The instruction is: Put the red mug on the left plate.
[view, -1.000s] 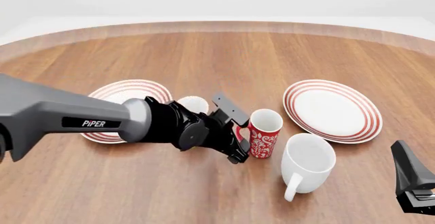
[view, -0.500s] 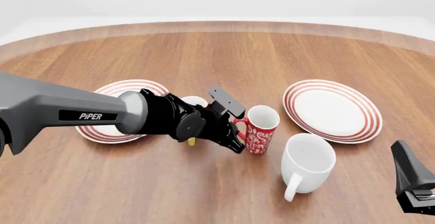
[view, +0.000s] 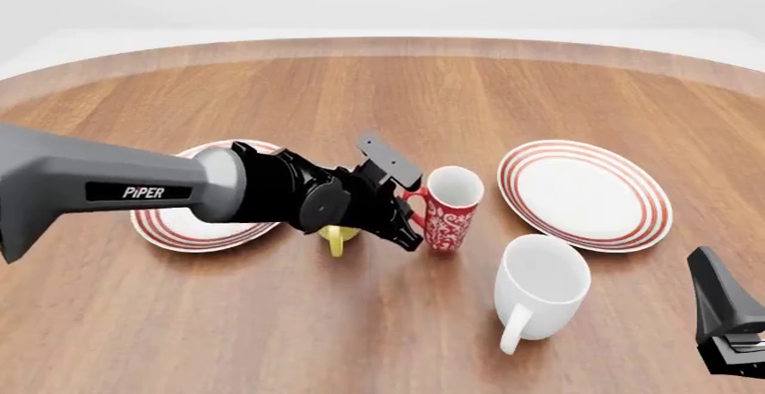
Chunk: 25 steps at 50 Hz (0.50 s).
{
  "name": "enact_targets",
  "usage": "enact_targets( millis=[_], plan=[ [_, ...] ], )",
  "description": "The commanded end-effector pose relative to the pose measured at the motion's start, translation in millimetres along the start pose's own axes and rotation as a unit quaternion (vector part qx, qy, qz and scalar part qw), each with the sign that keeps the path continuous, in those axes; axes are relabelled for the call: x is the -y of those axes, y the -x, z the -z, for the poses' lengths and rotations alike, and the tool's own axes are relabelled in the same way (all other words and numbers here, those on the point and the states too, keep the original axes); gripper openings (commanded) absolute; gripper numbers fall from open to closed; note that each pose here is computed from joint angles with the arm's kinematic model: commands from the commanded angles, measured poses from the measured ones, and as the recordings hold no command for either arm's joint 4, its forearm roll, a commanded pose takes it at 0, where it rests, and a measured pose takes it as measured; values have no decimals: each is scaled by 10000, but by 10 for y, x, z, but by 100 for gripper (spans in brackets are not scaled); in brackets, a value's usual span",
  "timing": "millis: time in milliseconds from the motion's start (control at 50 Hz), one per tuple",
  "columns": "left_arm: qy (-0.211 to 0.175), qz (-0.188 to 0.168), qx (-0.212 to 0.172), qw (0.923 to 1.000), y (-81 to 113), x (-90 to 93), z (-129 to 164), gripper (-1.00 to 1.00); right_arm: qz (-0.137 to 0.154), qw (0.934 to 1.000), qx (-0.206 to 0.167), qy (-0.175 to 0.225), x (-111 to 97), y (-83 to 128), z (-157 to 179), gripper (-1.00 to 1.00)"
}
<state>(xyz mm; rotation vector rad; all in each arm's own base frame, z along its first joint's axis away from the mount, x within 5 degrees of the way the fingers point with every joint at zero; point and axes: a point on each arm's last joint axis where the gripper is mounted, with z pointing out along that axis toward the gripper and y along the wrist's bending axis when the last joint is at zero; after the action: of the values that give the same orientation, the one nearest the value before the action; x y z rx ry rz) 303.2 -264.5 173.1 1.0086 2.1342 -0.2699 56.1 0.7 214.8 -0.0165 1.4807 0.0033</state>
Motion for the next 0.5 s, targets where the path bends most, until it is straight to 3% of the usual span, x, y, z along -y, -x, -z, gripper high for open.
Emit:
enact_targets(
  millis=[20,400,500],
  plan=[
    [84,62,181,9998,125,-84,165,-100,0,10000,-1,2,0,0,0,100],
    [502,58,454,9977,481,-509,748,-100,0,10000,-1,1,0,0,0,100],
    [748,59,477,9960,481,-741,817,-100,0,10000,-1,-1,0,0,0,100]
  ],
)
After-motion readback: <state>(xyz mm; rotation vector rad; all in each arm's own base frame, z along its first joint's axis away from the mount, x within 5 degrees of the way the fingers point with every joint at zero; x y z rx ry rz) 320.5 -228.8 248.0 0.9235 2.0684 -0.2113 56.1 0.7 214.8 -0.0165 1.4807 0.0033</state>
